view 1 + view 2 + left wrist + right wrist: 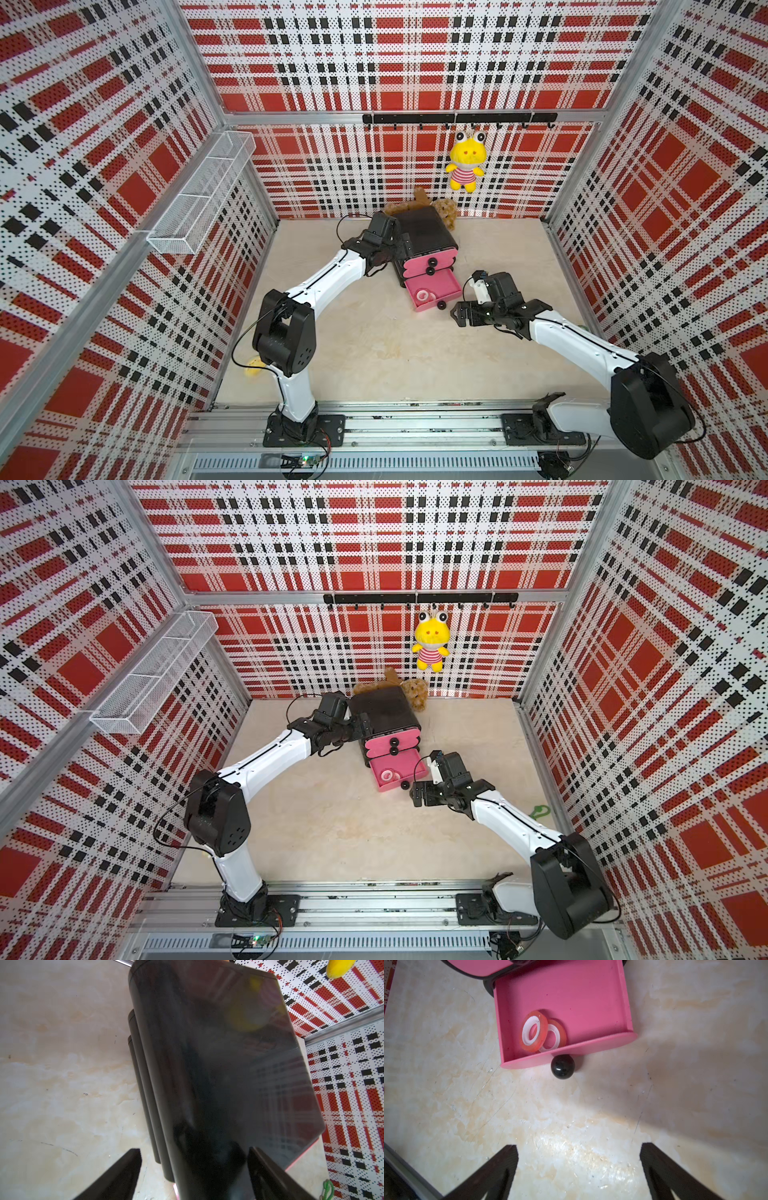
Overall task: Place the transparent tape into the drawer according to color
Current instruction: Close the drawer of the storage box.
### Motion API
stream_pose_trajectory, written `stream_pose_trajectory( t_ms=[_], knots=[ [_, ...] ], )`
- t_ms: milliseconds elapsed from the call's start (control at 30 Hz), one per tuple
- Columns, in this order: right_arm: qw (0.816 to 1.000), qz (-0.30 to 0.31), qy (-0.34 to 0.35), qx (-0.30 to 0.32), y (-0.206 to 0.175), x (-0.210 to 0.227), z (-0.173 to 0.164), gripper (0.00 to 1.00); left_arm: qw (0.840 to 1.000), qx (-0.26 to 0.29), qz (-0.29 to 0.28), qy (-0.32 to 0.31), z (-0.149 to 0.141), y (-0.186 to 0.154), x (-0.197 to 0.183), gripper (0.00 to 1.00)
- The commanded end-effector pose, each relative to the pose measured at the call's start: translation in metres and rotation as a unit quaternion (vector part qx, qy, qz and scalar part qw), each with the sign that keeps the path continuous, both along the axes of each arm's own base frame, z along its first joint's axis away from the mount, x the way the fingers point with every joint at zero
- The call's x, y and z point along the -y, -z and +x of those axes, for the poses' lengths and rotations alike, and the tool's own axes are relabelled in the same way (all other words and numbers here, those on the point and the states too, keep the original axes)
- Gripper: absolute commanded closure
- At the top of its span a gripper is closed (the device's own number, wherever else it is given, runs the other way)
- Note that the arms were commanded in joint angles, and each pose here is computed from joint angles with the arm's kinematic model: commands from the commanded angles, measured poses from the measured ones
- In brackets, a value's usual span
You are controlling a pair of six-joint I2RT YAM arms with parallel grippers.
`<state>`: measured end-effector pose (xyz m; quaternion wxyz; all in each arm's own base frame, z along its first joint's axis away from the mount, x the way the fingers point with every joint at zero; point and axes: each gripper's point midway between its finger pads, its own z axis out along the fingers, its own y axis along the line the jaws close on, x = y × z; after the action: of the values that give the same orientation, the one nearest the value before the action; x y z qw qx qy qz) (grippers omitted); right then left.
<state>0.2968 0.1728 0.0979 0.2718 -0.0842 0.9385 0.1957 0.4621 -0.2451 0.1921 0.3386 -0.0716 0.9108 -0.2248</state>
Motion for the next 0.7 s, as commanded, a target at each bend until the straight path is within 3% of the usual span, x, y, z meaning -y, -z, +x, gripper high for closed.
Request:
stream_pose_trajectory(
  t_ms=[0, 200, 333, 667],
  knots=[
    [0.999, -0.001, 0.006, 0.031, -0.003, -0.006, 0.014, 0.00, 1.000, 0.019, -0.019, 0.010, 0.010, -0.013, 0.004, 0.19],
    [0.999, 0.000, 0.008, 0.042, -0.002, -0.009, 0.022, 0.00, 1.000, 0.007, -0.026, 0.015, 0.013, -0.003, 0.006, 0.31],
    [0.999, 0.003, 0.003, 0.049, -0.003, -0.015, 0.026, 0.05, 0.999, 0.000, -0.027, 0.020, 0.013, 0.004, 0.009, 0.36],
    [0.998, -0.029, -0.022, 0.053, 0.015, -0.040, 0.031, 0.22, 0.999, -0.003, -0.026, 0.025, 0.012, 0.007, 0.007, 0.38]
  ],
)
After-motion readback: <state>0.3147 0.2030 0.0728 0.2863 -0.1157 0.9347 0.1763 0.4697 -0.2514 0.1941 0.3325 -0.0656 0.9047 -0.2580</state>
